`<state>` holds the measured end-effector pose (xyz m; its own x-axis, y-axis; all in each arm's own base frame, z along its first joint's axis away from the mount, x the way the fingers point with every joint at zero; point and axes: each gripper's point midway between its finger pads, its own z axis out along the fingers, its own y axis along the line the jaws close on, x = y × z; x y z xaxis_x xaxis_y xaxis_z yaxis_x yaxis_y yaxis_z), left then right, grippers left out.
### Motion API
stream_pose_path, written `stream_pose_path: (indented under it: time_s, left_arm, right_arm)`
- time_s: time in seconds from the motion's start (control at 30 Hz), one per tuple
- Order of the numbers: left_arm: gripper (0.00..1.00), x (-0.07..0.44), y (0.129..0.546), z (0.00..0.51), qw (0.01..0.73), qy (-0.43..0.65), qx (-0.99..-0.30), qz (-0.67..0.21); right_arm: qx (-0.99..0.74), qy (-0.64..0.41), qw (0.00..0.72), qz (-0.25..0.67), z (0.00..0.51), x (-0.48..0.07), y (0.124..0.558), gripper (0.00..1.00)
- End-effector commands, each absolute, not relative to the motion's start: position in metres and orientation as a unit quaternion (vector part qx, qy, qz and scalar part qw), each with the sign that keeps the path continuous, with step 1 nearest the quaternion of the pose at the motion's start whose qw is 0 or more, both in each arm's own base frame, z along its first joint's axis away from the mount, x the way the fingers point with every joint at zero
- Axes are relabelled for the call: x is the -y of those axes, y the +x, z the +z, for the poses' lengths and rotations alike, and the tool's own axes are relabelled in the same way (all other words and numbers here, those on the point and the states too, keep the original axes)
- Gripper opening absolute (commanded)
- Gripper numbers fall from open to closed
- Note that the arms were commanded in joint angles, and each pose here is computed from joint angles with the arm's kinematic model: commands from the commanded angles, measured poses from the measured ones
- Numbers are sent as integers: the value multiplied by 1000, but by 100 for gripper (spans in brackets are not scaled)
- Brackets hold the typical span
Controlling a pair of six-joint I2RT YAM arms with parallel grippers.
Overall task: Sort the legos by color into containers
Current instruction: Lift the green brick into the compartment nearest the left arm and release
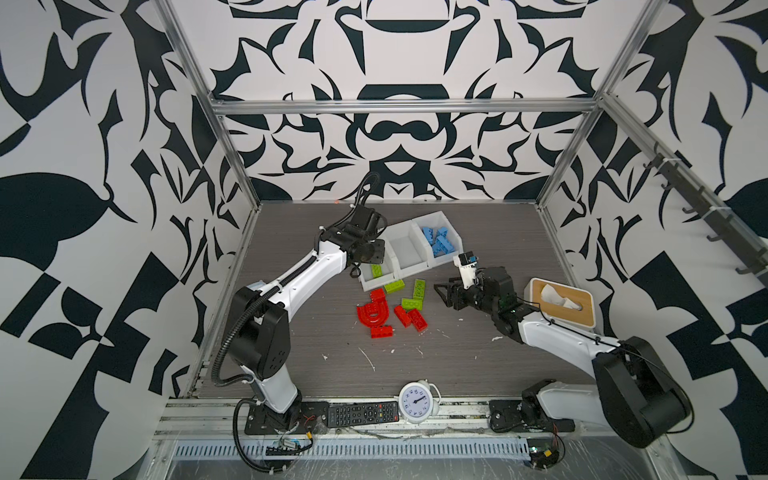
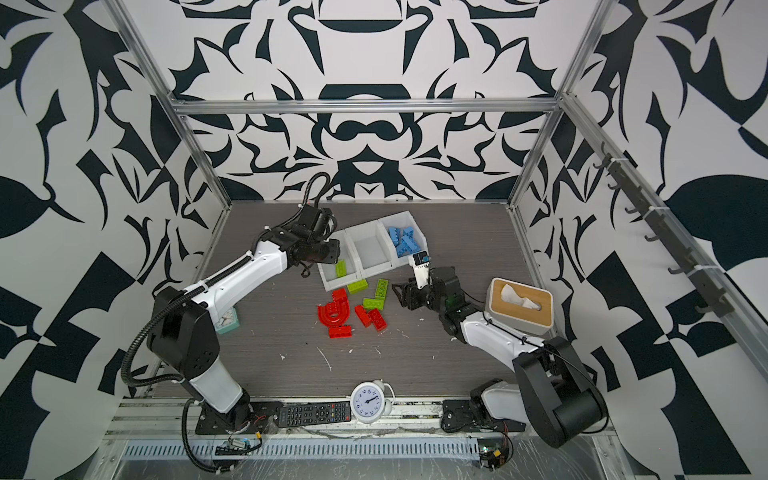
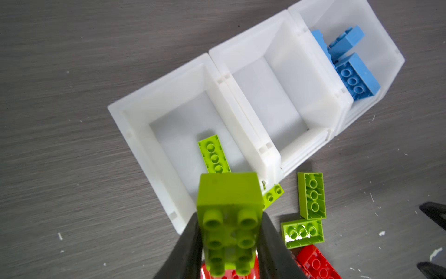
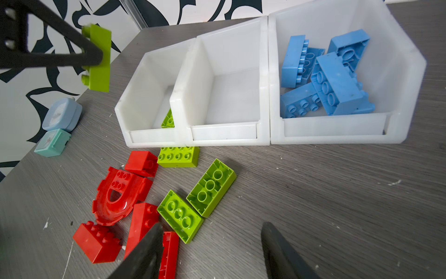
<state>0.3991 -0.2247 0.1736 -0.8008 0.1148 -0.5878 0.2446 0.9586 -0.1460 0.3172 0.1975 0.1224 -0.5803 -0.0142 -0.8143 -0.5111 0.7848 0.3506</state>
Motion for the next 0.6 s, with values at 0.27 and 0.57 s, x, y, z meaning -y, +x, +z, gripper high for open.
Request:
stream_pose_path:
  time_s: [0.27,0.57]
  left_arm:
    - [36,229,437,140,269,105,-952,-105]
    - [36,219,446,108,250,94,-961,-71]
  right_arm:
    - [-827,-167,450,293,140,-204,325,67]
    - [-825,-166,457,290,144,-202,324,68]
